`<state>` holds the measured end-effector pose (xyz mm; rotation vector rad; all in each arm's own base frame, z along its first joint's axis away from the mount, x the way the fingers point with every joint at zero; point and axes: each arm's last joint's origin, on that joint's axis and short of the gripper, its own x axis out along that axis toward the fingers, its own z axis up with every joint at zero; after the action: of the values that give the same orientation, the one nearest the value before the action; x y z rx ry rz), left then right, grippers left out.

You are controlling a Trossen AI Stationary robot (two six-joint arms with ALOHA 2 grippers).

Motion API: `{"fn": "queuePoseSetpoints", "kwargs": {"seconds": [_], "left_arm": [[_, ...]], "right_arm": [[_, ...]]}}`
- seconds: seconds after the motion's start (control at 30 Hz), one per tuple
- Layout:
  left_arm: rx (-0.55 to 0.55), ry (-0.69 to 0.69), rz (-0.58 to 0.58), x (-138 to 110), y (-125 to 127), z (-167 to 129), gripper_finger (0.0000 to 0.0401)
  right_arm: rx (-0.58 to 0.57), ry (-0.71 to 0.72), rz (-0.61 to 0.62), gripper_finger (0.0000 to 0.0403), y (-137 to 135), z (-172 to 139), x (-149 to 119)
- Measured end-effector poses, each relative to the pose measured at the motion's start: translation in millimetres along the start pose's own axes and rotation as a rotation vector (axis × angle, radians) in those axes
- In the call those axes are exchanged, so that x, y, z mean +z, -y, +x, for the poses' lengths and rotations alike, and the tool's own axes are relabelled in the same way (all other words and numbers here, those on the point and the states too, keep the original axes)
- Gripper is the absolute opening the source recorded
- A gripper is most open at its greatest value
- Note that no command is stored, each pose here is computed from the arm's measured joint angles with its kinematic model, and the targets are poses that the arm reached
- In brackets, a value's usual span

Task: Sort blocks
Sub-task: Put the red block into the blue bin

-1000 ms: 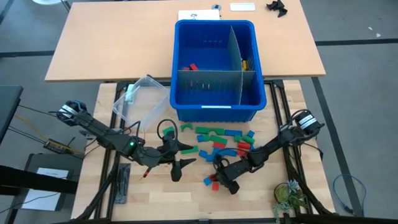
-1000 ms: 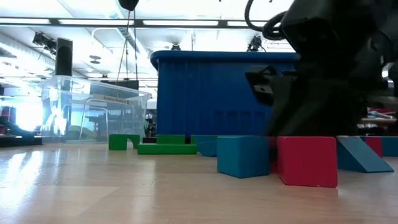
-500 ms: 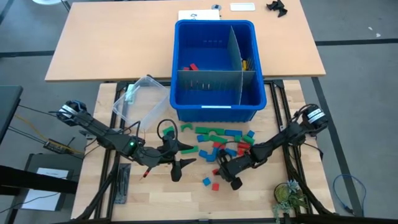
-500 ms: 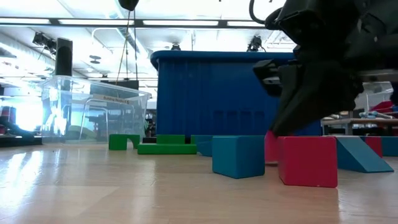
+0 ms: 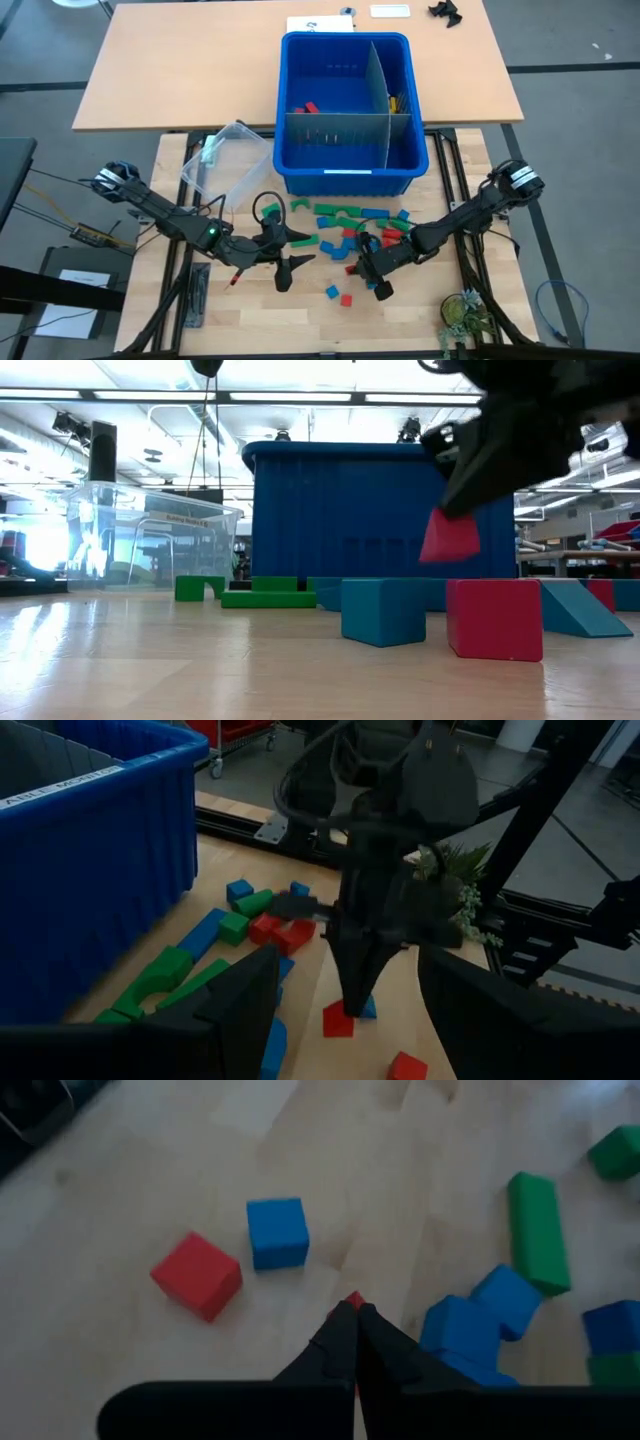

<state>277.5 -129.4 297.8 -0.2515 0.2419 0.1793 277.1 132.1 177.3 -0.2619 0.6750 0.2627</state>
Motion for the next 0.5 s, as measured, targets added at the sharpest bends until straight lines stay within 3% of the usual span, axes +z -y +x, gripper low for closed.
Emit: {"fn": "queuePoseSetpoints", "kwargs": {"seconds": [0.5], "left_arm": [[0.000, 0.000, 0.000, 0, 0, 0, 0.0248]], "right_arm": [[-0.118, 0.303, 0.192, 0.0001, 36, -78, 55]]}}
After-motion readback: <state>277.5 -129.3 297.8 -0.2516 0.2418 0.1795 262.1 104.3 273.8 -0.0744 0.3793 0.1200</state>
